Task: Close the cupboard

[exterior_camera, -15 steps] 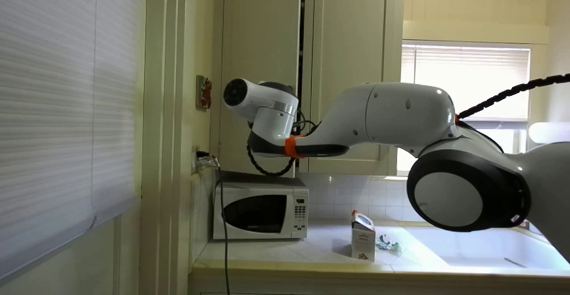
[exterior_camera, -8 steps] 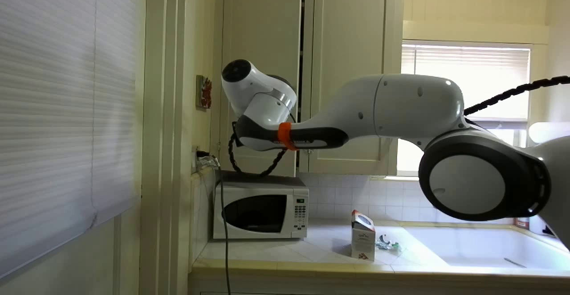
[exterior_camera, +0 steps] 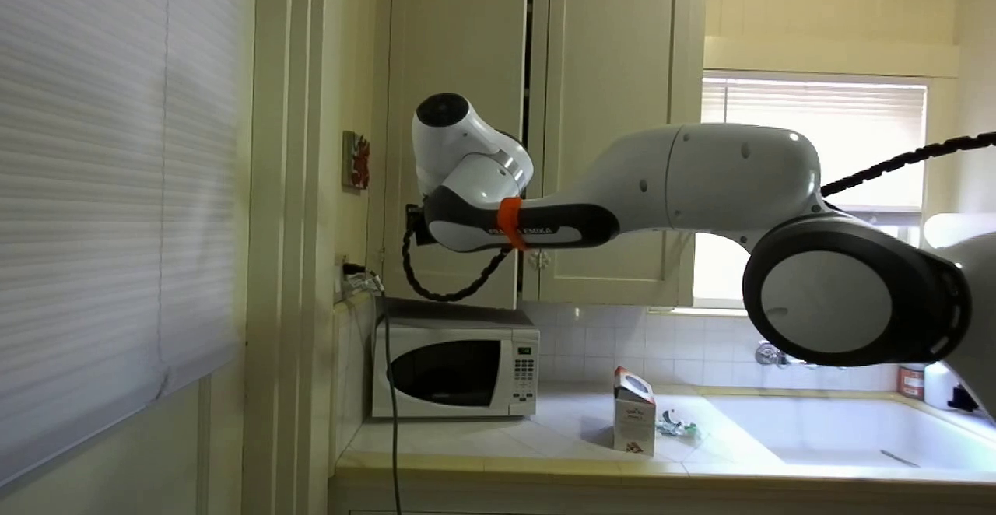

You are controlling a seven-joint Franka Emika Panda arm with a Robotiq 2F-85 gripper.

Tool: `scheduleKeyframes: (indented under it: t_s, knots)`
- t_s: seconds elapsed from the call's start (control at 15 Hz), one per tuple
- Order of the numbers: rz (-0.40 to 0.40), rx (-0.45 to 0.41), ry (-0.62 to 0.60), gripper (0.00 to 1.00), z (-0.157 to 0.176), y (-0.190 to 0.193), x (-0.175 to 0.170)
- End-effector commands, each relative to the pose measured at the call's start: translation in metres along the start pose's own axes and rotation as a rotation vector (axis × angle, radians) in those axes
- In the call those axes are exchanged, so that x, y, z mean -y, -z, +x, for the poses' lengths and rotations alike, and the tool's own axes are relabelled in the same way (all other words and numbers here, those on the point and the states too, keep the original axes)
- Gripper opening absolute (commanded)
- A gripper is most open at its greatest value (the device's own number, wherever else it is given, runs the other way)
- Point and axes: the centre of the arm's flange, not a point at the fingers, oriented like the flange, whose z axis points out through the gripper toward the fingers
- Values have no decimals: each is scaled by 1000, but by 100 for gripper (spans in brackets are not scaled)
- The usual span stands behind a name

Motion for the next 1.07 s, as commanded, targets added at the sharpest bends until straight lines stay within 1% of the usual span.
scheduleKeyframes:
  t_s: [0.0, 0.2, 0.47, 0.8, 0.87, 1.0]
  knots:
    - [63, -37, 62, 100, -10, 5, 21]
    - [72, -49, 79, 100, -5, -10, 2]
    - [-54, -44, 29, 100, 4, -43, -45]
    - [-199, -13, -24, 100, 11, -78, -98]
    - [-149, -27, 2, 100, 14, -73, -90]
    - [-177, -22, -9, 100, 15, -79, -102]
